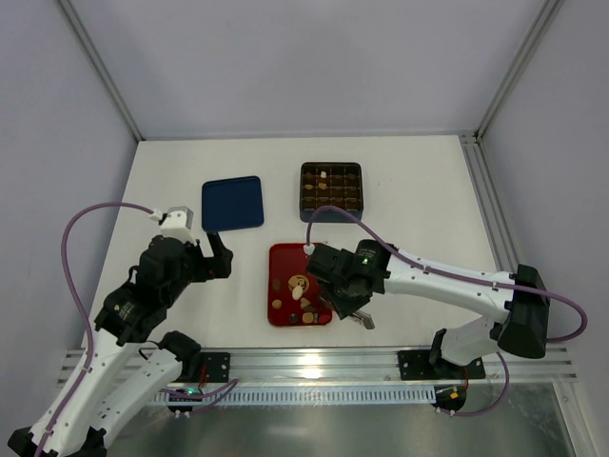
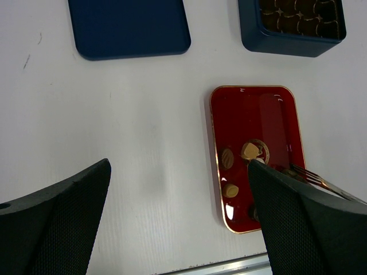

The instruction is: Pack the chocolate

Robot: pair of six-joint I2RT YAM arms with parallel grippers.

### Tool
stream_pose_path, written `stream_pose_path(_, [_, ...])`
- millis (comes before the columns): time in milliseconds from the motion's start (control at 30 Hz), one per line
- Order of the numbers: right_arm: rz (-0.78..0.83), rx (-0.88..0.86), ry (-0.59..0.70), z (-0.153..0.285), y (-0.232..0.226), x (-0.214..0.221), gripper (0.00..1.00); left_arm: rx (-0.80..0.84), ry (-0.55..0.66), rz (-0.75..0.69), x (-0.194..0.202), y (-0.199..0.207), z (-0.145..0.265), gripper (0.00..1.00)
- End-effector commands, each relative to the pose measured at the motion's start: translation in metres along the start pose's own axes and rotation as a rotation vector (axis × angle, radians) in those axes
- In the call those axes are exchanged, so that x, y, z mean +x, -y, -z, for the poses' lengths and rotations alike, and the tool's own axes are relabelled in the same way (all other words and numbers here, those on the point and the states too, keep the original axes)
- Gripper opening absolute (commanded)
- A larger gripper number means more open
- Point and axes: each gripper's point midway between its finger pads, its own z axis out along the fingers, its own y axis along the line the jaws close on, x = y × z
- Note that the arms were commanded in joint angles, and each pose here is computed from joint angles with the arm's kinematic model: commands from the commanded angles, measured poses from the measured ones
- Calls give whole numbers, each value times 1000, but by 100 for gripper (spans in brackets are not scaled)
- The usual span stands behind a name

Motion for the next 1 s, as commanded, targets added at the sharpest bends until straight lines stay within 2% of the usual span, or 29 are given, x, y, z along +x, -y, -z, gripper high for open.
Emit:
stream_pose_path(0, [-25,-23,92,19,2,-17,31,-2,26,12,-5,0,0,100])
stream_pose_path(600, [-124,-87,229,42,9,-50,32,-6,25,12,-5,0,0,100])
stream_pose_path(967, [-212,-113,381,58,36,-110,32,-5,28,14,-5,0,0,100])
